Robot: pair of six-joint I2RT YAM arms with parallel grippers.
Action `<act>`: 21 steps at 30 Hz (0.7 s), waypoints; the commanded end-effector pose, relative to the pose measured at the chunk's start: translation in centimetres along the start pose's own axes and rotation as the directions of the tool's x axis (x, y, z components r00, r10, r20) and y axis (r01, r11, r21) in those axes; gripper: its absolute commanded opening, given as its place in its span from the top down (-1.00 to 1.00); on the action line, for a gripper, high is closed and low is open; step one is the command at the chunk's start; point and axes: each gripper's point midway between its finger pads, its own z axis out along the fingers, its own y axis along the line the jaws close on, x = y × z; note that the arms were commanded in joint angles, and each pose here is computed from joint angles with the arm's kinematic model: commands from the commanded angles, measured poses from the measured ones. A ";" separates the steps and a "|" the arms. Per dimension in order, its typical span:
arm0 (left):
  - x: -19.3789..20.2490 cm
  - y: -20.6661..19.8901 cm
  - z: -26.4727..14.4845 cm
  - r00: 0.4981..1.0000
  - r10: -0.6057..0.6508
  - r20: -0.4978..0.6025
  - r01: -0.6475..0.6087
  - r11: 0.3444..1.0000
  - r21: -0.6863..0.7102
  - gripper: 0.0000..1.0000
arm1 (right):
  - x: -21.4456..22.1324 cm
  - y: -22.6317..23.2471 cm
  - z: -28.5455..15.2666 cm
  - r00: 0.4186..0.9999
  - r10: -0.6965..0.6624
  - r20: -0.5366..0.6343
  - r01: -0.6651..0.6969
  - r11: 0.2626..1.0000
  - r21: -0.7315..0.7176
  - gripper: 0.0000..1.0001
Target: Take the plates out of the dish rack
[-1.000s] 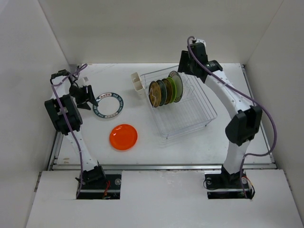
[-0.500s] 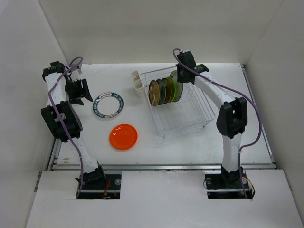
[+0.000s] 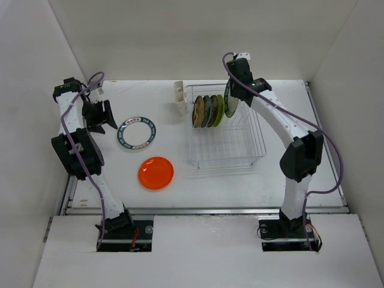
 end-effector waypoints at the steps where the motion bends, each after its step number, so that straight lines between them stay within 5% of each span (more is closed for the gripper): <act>1: -0.4 -1.5 -2.4 0.998 0.025 0.052 -0.027 0.999 0.031 -0.15 | -8.4 -5.2 -6.6 0.969 0.064 0.238 -0.098 0.986 0.134 1.00; 7: -0.6 -4.8 -5.1 0.989 0.086 0.118 -0.102 0.986 0.132 -0.24 | -11.2 -5.8 -12.1 0.942 0.104 0.320 -0.141 0.985 0.096 1.00; 11: 0.0 -9.5 -6.9 0.968 0.177 0.180 -0.225 0.927 0.301 -0.59 | -10.7 3.4 -15.0 0.942 0.114 0.316 -0.008 0.948 -0.318 1.00; 13: 0.4 -11.3 -7.7 0.952 0.225 0.206 -0.287 0.891 0.351 -1.00 | -8.7 10.5 -17.2 0.960 0.101 0.261 0.092 0.767 -0.636 1.00; 15: 1.0 -14.0 -8.8 0.941 0.255 0.224 -0.329 0.846 0.420 -1.00 | -6.6 15.9 -20.5 0.972 0.075 0.224 0.150 0.537 -0.830 1.00; 19: 2.2 -16.7 -10.3 0.917 0.297 0.267 -0.396 0.762 0.512 -1.00 | -4.3 21.6 -23.2 0.979 0.071 0.189 0.162 0.278 -0.947 1.00; 21: 2.3 -16.7 -10.4 0.902 0.325 0.285 -0.430 0.743 0.513 -1.00 | -3.3 23.3 -22.1 0.984 0.056 0.169 0.152 0.233 -0.961 1.00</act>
